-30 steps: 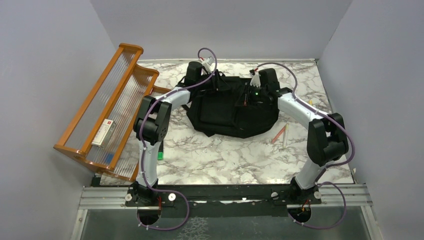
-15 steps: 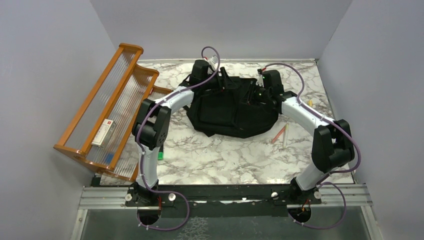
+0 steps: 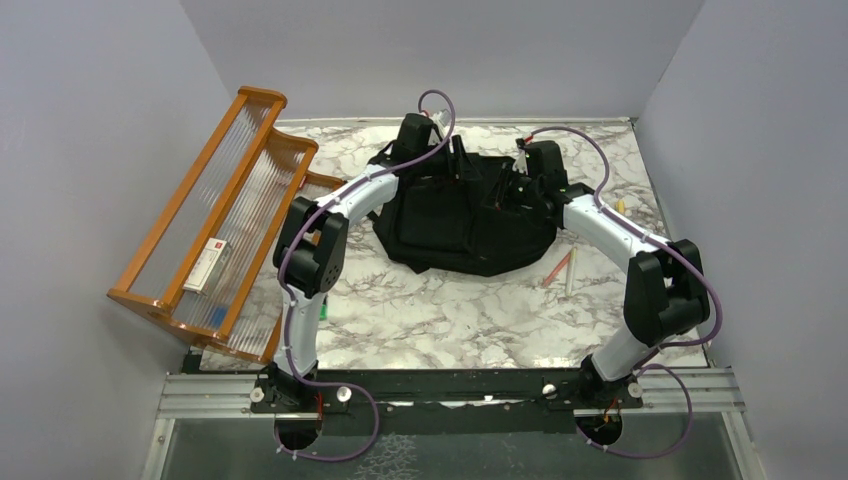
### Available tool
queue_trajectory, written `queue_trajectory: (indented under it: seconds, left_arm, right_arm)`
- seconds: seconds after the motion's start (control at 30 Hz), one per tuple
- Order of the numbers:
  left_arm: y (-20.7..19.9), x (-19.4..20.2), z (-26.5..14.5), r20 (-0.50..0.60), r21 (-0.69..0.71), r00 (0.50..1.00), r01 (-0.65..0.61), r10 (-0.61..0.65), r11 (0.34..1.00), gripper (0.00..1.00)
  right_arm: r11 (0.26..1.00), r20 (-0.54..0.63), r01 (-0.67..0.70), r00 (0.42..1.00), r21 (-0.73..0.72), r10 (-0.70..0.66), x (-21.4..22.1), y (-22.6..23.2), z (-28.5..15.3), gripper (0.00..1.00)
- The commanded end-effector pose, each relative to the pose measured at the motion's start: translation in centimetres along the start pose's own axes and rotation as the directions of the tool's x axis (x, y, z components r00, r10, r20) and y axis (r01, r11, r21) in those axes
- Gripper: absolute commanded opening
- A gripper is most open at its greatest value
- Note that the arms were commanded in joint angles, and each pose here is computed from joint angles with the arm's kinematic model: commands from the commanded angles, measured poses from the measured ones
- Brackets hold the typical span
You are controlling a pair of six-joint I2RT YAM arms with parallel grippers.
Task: Pack the student bag
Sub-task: Unzip the student bag at the center of the board.
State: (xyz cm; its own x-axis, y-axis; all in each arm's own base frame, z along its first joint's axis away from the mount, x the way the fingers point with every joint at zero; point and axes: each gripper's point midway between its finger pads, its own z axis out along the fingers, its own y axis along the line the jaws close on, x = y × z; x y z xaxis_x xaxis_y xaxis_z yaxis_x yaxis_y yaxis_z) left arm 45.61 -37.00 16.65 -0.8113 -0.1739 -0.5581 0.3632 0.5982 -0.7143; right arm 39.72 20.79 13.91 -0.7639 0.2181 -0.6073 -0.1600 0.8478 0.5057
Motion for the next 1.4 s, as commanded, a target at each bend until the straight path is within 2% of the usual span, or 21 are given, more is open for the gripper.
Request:
queue_trajectory:
  seconds: [0.0,0.57,0.7,1.07,1.2,1.37]
  left_arm:
    - [1.5,-0.1,0.3,-0.016,-0.059,0.999,-0.028,0.028,0.998,0.59]
    - [1.8,0.2,1.3,-0.042,-0.047,0.998,-0.038,0.036,0.998,0.61]
    - [2.3,0.5,1.6,-0.052,-0.058,0.998,-0.046,0.043,0.997,0.54]
    - [3.2,-0.1,1.2,-0.047,-0.083,0.995,-0.089,0.086,0.993,0.23]
    - [3.4,-0.7,1.0,-0.042,-0.036,0.995,-0.091,0.089,0.995,0.12]
    - [3.1,-1.2,0.9,-0.046,0.051,0.990,-0.132,0.134,0.990,0.07]
  right_arm:
    - [1.000,0.045,0.009,0.999,0.007,-0.009,-0.8,0.0,-0.8,0.20]
    - [1.000,0.040,0.005,0.999,0.011,-0.006,-0.5,-0.2,-0.9,0.17]
    - [1.000,0.039,0.004,0.999,0.010,-0.004,-0.5,-0.2,-0.8,0.16]
    - [1.000,0.033,0.001,0.999,0.008,-0.001,-0.4,-0.2,-0.5,0.15]
    - [1.000,0.028,-0.001,1.000,0.007,0.001,-0.3,-0.3,-0.4,0.15]
    - [1.000,0.025,0.000,1.000,0.006,0.000,-0.3,-0.3,-0.2,0.14]
